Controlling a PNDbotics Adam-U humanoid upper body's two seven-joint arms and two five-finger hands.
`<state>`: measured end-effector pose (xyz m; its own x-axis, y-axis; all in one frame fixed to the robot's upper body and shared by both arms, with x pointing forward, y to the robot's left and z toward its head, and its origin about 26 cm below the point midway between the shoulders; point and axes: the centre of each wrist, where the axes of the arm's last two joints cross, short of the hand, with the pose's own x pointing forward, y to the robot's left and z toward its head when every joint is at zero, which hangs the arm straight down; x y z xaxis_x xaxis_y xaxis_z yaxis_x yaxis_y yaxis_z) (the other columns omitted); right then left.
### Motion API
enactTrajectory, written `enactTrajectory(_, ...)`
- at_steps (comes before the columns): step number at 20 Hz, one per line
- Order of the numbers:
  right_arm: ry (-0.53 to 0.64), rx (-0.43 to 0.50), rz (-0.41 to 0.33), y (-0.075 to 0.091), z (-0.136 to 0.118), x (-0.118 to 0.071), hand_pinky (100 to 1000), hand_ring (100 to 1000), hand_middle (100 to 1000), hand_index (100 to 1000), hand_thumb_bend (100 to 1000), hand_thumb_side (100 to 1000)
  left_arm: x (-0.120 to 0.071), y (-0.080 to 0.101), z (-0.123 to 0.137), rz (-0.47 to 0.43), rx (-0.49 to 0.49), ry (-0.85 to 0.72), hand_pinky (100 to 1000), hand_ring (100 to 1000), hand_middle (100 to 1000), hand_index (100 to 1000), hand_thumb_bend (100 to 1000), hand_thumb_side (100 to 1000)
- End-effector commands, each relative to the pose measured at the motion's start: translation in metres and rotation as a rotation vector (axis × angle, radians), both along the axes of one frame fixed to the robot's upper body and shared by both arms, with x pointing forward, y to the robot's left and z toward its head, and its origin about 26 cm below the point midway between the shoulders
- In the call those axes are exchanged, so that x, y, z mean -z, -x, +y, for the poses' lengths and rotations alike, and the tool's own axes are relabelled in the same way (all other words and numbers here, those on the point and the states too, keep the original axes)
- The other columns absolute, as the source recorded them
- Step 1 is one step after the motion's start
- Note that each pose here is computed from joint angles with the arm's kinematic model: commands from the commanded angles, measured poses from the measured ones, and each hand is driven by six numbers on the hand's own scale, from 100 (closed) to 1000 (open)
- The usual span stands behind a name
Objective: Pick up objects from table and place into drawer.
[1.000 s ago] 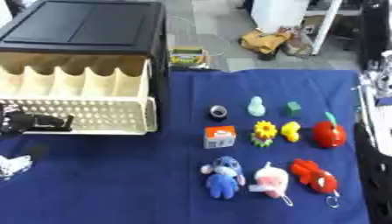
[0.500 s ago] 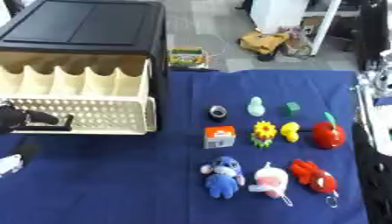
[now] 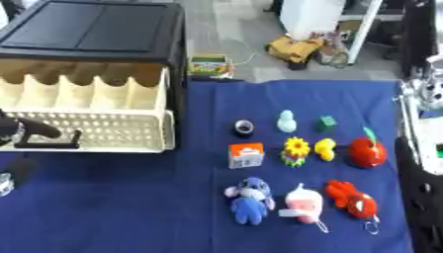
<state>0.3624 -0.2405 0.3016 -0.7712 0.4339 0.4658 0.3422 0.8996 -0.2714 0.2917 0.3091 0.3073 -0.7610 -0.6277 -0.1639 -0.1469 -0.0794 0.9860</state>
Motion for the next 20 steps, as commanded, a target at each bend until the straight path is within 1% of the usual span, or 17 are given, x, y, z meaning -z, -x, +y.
enactTrajectory(1,0.014,0.015,-0.042,0.004,-0.001,-0.012,782,773,704,916,100,1000,-0.021,0.006,0.0,-0.077,0.084,0.103,100,100,100,846,100,1000)
enactTrajectory(5,0.039,0.029,-0.034,0.001,-0.001,-0.013,780,773,704,914,100,1000,-0.029,0.006,-0.002,-0.127,0.203,0.29,100,100,100,813,100,1000)
enactTrajectory(10,0.127,0.084,-0.008,-0.012,-0.001,-0.017,775,770,701,909,100,1000,-0.032,0.005,-0.004,-0.104,0.318,0.572,100,100,100,799,100,1000)
enactTrajectory(12,0.185,0.106,0.011,-0.02,0.002,-0.018,772,769,698,904,162,1000,-0.03,0.004,-0.005,-0.08,0.358,0.657,100,100,100,795,100,1000)
enactTrajectory(14,0.255,0.124,0.027,-0.028,0.005,-0.02,769,769,702,901,191,1000,-0.027,0.003,-0.007,-0.056,0.39,0.723,100,100,100,792,100,1000)
enactTrajectory(15,0.293,0.132,0.034,-0.032,0.007,-0.021,766,771,704,894,234,1000,-0.025,0.002,-0.007,-0.041,0.401,0.753,100,100,100,790,100,1000)
enactTrajectory(16,0.331,0.138,0.04,-0.036,0.01,-0.022,764,771,704,893,249,1000,-0.022,0.001,-0.007,-0.031,0.408,0.777,100,100,100,789,100,1000)
enactTrajectory(20,0.487,0.177,0.072,-0.052,0.017,-0.025,755,772,690,886,372,1000,-0.004,0.0,-0.003,-0.007,0.397,0.79,100,100,100,785,100,1000)
